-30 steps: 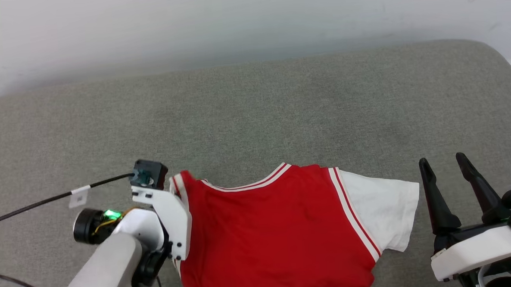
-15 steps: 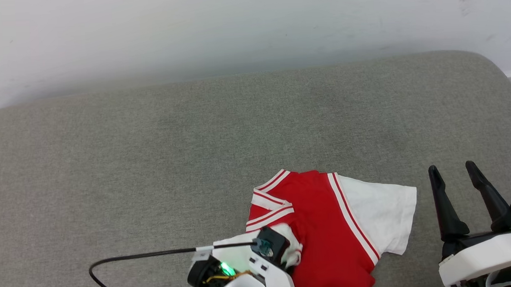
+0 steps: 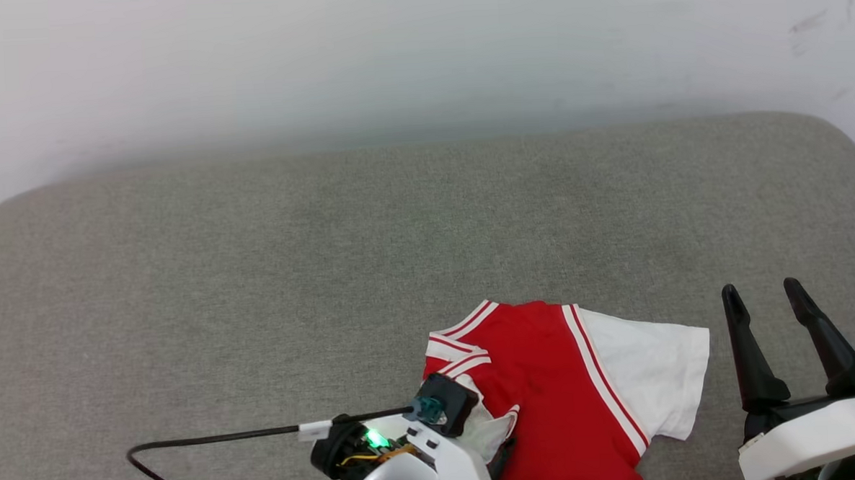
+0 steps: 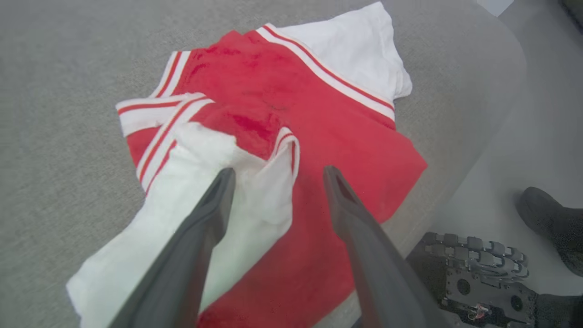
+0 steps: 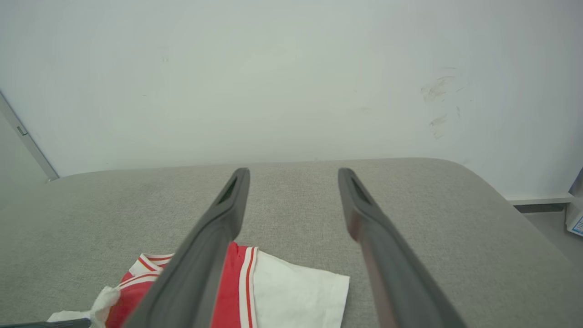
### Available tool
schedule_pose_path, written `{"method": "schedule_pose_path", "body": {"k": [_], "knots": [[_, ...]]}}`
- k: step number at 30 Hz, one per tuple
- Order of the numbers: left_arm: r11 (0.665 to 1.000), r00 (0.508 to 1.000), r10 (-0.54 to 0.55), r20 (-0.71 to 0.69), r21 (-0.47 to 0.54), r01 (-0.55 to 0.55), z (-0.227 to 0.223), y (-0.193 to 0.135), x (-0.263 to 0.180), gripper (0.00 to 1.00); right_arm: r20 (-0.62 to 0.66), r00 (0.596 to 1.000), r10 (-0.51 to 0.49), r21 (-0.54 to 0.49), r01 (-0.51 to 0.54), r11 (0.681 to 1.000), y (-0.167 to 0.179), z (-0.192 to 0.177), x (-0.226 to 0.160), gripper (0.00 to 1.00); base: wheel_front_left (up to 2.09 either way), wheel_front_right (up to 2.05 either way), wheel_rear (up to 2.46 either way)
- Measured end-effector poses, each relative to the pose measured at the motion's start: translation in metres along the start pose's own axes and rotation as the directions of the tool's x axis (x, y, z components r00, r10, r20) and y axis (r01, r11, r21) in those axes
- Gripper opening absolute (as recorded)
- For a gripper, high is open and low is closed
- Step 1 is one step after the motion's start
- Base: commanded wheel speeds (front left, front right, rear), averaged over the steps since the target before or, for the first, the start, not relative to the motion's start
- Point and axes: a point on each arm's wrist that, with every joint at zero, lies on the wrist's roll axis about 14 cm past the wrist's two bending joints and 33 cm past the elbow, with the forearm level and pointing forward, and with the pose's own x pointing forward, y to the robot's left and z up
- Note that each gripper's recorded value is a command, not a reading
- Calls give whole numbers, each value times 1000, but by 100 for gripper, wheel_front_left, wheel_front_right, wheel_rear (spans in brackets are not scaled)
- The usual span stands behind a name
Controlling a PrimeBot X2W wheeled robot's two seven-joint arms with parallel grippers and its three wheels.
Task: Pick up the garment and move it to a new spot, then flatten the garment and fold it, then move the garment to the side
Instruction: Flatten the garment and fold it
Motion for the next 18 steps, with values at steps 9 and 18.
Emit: {"method": "schedule_pose_path", "body": {"k": [9,18], "knots": [[997,997,75,15,13,-75,22,37,-28,100,5,1000,15,16,-15,1000,5,1,-3,100,0,0,0],[1000,993,-1,-114,19,3,21,47,-4,100,-41,999,-2,30,3,1000,-1,-16,6,100,0,0,0]]}}
